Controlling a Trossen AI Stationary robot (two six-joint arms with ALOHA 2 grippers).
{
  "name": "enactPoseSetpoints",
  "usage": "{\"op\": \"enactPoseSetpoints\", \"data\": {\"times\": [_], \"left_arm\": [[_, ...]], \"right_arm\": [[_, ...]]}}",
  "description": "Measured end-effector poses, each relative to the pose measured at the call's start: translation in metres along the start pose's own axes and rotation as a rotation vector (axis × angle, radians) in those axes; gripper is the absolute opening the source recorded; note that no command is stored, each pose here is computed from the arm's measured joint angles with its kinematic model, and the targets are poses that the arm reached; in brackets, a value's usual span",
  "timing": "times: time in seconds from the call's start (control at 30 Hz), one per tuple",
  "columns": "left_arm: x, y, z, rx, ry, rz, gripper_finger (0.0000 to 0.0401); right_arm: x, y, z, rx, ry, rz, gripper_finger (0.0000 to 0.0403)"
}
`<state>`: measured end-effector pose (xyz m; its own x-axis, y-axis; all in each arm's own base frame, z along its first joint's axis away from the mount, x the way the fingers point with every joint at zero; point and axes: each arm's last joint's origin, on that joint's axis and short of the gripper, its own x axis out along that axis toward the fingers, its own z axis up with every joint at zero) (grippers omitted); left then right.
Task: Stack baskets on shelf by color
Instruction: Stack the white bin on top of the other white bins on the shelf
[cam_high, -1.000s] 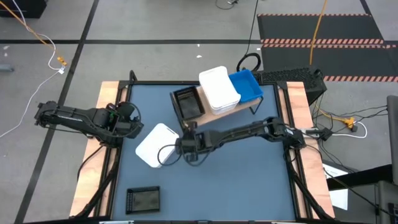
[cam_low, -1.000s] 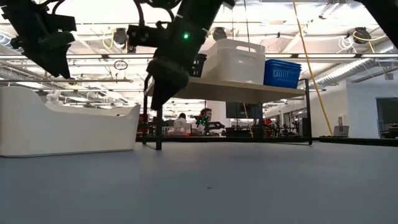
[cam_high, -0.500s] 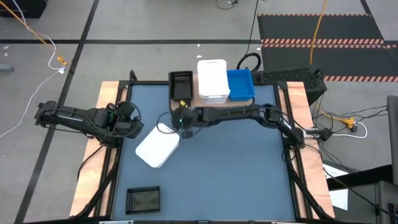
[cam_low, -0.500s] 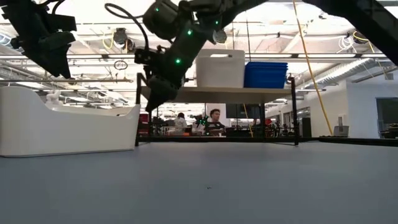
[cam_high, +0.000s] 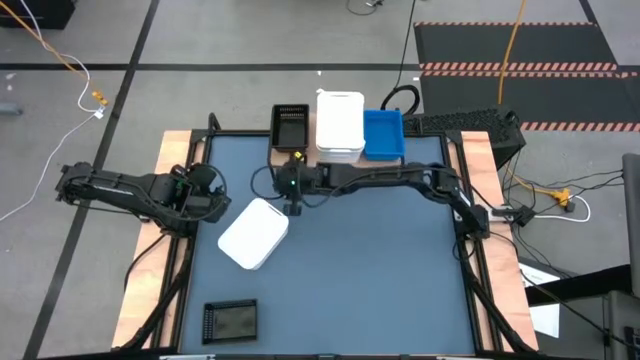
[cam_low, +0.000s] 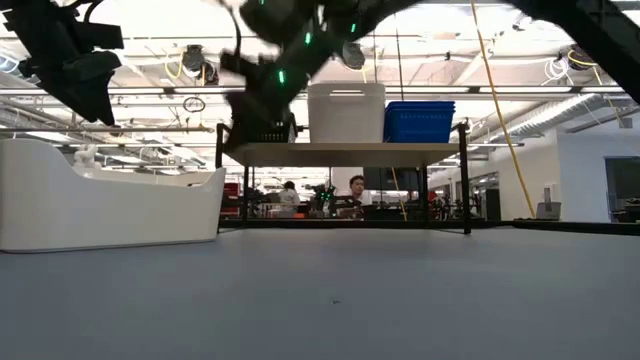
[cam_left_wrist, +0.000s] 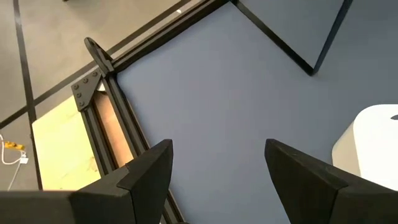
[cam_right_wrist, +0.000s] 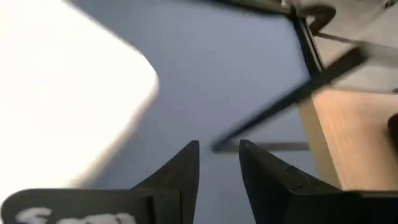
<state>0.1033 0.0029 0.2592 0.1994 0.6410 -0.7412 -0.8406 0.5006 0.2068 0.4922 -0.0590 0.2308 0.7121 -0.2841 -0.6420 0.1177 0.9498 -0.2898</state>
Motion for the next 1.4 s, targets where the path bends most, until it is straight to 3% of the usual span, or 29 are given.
{"op": "enactPoseSetpoints", "data": {"times": [0.13,0.2,0.33,0.43,0.57,0.63,0.7,0.8,0.93,1.17,1.3,1.4], "left_arm": [[0.0,0.0,0.0,0.003,-0.002,0.004,0.0257],[0.0,0.001,0.0,0.003,-0.003,0.007,0.0257],[0.0,0.001,0.0,-0.001,0.001,0.005,0.0257],[0.0,0.001,0.0,0.0,0.004,0.005,0.0257],[0.0,0.001,-0.001,0.003,0.005,0.007,0.0257],[0.0,0.001,-0.001,0.005,0.006,0.009,0.0257],[0.0,0.001,-0.001,0.005,0.006,0.009,0.0257],[0.0,0.001,-0.001,0.006,0.004,0.011,0.0257],[0.0,0.002,0.0,0.017,-0.012,0.019,0.0257],[-0.001,0.004,0.0,0.011,-0.031,0.017,0.0257],[-0.001,0.005,0.0,0.007,-0.034,0.013,0.0257],[-0.002,0.006,0.0,0.005,-0.035,0.012,0.0257]], "right_arm": [[-0.027,0.019,0.026,0.212,-0.141,0.035,0.0109],[-0.036,0.032,0.035,0.249,-0.211,0.064,0.0109],[-0.043,0.069,0.043,0.256,-0.263,0.158,0.0109],[-0.041,0.108,0.042,0.264,-0.285,0.305,0.0109],[-0.041,0.168,0.048,0.25,-0.499,0.465,0.0109],[-0.041,0.19,0.046,0.192,-0.579,0.455,0.011],[-0.037,0.203,0.04,0.134,-0.589,0.363,0.011],[-0.024,0.195,0.034,0.12,-0.548,0.25,0.0114],[-0.006,0.183,0.029,0.13,-0.533,0.258,0.0143],[0.041,0.188,-0.003,0.099,-0.464,0.546,0.0215],[0.048,0.188,-0.008,0.071,-0.473,0.536,0.022],[0.051,0.187,-0.01,0.069,-0.447,0.547,0.0196]]}}
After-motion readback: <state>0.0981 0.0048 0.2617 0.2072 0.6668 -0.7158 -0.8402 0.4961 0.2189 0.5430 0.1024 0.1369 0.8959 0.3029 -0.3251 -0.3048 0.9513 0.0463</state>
